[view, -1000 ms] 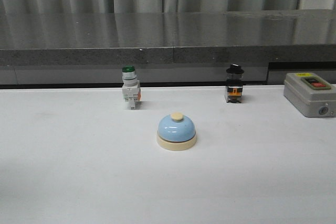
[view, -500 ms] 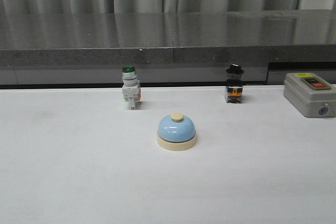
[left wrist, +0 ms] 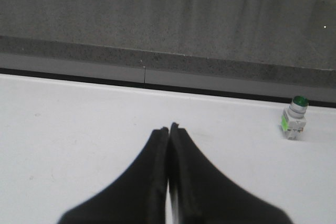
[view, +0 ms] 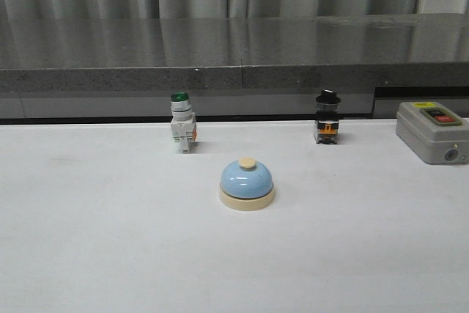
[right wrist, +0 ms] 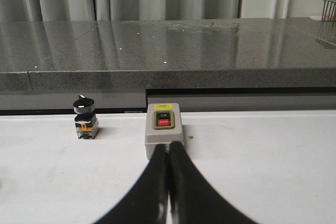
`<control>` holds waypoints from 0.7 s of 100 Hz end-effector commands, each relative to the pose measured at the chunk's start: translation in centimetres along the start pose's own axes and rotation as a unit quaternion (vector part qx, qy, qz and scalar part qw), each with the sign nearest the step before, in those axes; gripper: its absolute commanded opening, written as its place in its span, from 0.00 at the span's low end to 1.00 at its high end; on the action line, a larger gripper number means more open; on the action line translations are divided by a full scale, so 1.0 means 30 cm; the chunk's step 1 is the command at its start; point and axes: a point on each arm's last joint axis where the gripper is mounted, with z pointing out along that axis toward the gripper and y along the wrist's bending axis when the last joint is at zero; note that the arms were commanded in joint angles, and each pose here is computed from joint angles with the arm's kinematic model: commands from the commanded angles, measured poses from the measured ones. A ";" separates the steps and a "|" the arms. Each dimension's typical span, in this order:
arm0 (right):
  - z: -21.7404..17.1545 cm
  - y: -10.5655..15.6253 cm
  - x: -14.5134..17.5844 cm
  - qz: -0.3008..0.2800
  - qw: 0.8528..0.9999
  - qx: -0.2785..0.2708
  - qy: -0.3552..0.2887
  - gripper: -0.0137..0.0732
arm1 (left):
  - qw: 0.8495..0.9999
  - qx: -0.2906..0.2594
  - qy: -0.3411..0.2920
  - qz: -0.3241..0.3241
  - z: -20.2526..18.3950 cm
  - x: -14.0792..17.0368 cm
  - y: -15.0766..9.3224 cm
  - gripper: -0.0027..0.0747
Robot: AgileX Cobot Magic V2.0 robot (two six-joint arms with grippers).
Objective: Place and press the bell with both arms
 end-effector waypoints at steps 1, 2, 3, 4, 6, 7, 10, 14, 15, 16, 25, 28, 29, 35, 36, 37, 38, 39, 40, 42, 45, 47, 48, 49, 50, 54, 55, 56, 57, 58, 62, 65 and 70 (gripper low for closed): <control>-0.007 0.002 -0.042 -0.004 0.999 -0.002 -0.052 0.09 | 0.997 0.010 -0.076 -0.004 -0.013 -0.023 -0.003 0.01; -0.007 0.002 -0.042 -0.004 0.999 -0.002 -0.052 0.09 | 0.997 0.010 -0.076 -0.001 -0.011 -0.016 -0.002 0.01; -0.007 0.002 -0.042 -0.004 0.999 -0.002 -0.052 0.09 | 0.996 0.011 -0.084 0.001 -0.014 -0.015 -0.002 0.01; -0.007 0.002 -0.042 -0.004 0.999 -0.002 -0.052 0.09 | 0.996 0.011 -0.087 0.003 -0.014 -0.012 -0.001 0.01; -0.007 0.002 -0.042 -0.004 0.999 -0.002 -0.052 0.09 | 0.995 0.011 -0.096 0.009 -0.015 -0.004 0.000 0.01; -0.007 0.002 -0.042 -0.004 0.999 -0.002 -0.052 0.09 | 0.995 0.011 -0.101 0.013 -0.015 0.002 0.001 0.01; -0.007 0.002 -0.042 -0.004 0.999 -0.002 -0.052 0.09 | 0.993 0.011 -0.113 0.022 -0.016 0.013 0.003 0.01; -0.007 0.002 -0.042 -0.004 0.999 -0.002 -0.052 0.09 | 0.991 0.011 -0.131 0.029 -0.017 0.030 0.007 0.01; -0.007 0.002 -0.042 -0.004 0.999 -0.002 -0.052 0.09 | 0.991 0.011 -0.134 0.029 -0.017 0.033 0.007 0.01; -0.007 0.002 -0.042 -0.004 0.999 -0.002 -0.052 0.09 | 0.991 0.011 -0.134 0.029 -0.015 0.040 0.008 0.01; -0.007 0.002 -0.042 -0.004 0.999 -0.002 -0.052 0.09 | 0.986 0.013 -0.164 0.028 -0.017 0.071 0.014 0.01; -0.007 0.002 -0.042 -0.004 0.999 -0.002 -0.052 0.09 | 0.984 0.013 -0.178 0.028 -0.014 0.085 0.016 0.01; -0.007 0.002 -0.042 -0.004 0.999 -0.002 -0.052 0.09 | 0.983 0.013 -0.180 0.028 -0.014 0.088 0.017 0.01; -0.007 0.002 -0.042 -0.004 0.999 -0.002 -0.052 0.09 | 0.980 0.014 -0.198 0.028 -0.006 0.118 0.022 0.01; -0.007 0.002 -0.042 -0.004 0.999 -0.002 -0.052 0.09 | 0.979 0.014 -0.200 0.028 -0.005 0.121 0.023 0.01; -0.007 0.002 -0.042 -0.004 0.999 -0.002 -0.052 0.09 | 0.980 0.013 -0.198 0.031 -0.001 0.131 0.024 0.01; -0.007 0.002 -0.042 -0.004 0.999 -0.002 -0.052 0.09 | 0.979 0.013 -0.203 0.032 -0.002 0.133 0.025 0.01; -0.007 0.002 -0.042 -0.004 0.999 -0.002 -0.052 0.09 | 0.978 0.013 -0.204 0.034 -0.001 0.137 0.026 0.01; -0.007 0.002 -0.042 -0.004 0.999 -0.002 -0.052 0.09 | 0.978 0.012 -0.205 0.035 0.003 0.145 0.027 0.01; -0.007 0.002 -0.042 -0.004 0.999 -0.002 -0.052 0.09 | 0.979 0.011 -0.201 0.039 0.009 0.157 0.029 0.01; -0.007 0.002 -0.042 -0.004 0.999 -0.002 -0.052 0.09 | 0.980 0.009 -0.194 0.044 0.018 0.174 0.031 0.01; -0.007 0.002 -0.042 -0.004 0.999 -0.002 -0.052 0.09 | 0.981 0.008 -0.189 0.045 0.024 0.186 0.033 0.01; -0.007 0.002 -0.042 -0.004 0.999 -0.002 -0.052 0.09 | 0.981 0.008 -0.187 0.045 0.026 0.190 0.034 0.01; -0.007 0.002 -0.042 -0.004 0.999 -0.002 -0.052 0.09 | 0.982 0.008 -0.184 0.046 0.029 0.197 0.035 0.01; -0.007 0.002 -0.042 -0.004 0.999 -0.002 -0.052 0.09 | 0.982 0.008 -0.183 0.046 0.031 0.201 0.036 0.01; -0.007 0.002 -0.042 -0.004 0.999 -0.002 -0.052 0.09 | 0.982 0.006 -0.180 0.051 0.039 0.218 0.038 0.01; -0.007 0.002 -0.042 -0.004 0.999 -0.002 -0.052 0.09 | 0.982 0.006 -0.180 0.051 0.040 0.221 0.039 0.01; -0.007 0.002 -0.042 -0.004 0.999 -0.002 -0.052 0.09 | 0.982 0.006 -0.180 0.051 0.042 0.225 0.039 0.01; -0.007 0.002 -0.042 -0.004 0.999 -0.002 -0.052 0.09 | 0.982 0.006 -0.180 0.051 0.043 0.228 0.040 0.01; -0.007 0.002 -0.042 -0.004 0.999 -0.002 -0.052 0.09 | 0.983 0.006 -0.178 0.051 0.045 0.233 0.041 0.01; -0.007 0.002 -0.042 -0.004 0.999 -0.002 -0.052 0.09 | 0.982 0.006 -0.181 0.051 0.049 0.242 0.042 0.01; -0.007 0.002 -0.042 -0.004 0.999 -0.002 -0.052 0.09 | 0.982 0.006 -0.180 0.051 0.053 0.252 0.044 0.01; -0.007 0.002 -0.042 -0.004 0.999 -0.002 -0.052 0.09 | 0.985 0.005 -0.167 0.051 0.056 0.259 0.045 0.01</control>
